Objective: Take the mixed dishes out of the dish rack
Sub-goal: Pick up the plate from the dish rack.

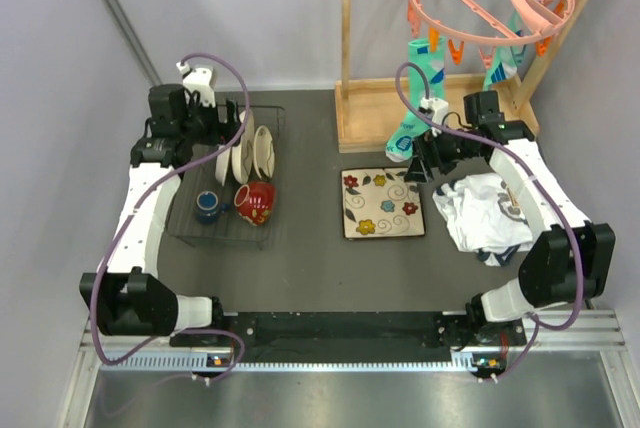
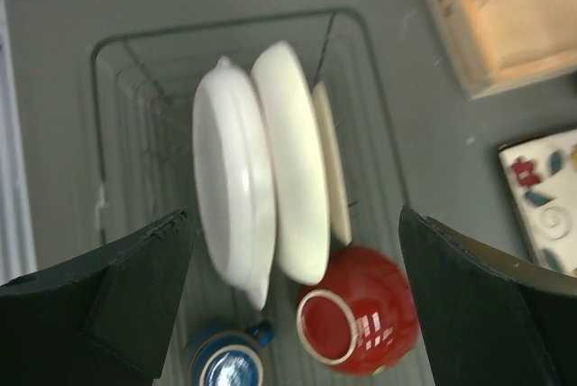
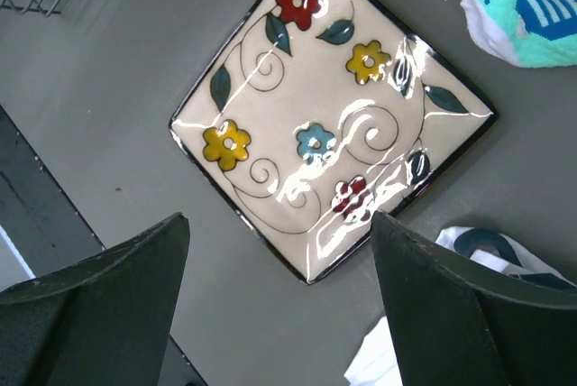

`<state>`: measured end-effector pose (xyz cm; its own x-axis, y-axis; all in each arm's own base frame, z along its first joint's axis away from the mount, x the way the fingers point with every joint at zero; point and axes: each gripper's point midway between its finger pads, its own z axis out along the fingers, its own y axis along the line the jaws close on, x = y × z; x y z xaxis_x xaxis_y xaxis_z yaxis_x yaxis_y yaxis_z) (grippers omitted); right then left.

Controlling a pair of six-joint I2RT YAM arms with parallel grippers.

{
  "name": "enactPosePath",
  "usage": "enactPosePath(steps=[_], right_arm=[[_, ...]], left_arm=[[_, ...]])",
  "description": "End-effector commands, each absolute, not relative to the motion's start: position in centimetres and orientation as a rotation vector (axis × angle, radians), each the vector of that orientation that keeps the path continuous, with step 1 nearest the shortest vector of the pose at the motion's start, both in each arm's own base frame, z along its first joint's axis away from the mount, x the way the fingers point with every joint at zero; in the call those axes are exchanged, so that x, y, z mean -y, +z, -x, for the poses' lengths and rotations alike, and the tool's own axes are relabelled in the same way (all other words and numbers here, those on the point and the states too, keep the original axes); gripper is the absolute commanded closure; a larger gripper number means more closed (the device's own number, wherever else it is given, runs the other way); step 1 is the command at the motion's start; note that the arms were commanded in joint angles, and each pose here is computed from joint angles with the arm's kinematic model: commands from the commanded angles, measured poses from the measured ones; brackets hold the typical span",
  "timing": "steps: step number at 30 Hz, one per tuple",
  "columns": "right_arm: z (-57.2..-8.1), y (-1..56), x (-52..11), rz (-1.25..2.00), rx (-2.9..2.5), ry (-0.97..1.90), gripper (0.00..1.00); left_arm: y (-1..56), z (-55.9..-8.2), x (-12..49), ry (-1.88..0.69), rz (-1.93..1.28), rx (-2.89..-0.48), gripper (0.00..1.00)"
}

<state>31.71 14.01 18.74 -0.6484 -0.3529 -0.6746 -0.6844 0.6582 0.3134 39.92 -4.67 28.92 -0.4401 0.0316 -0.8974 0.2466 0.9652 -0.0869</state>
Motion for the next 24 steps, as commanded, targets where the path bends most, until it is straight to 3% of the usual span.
enactPosePath(steps=[1,24], right_arm=[[-31.8,21.5,-14.8,0.803,-2.194,0.734,0.19],[-30.9,20.1,-15.1,0.806,-2.211,0.773,0.17]], left_arm=[[28.5,-39.0,2.0,-0.057,-0.209,-2.003,0.02],[22.8,-37.3,-0.4,0.1,-0.199,-2.047,0.03]])
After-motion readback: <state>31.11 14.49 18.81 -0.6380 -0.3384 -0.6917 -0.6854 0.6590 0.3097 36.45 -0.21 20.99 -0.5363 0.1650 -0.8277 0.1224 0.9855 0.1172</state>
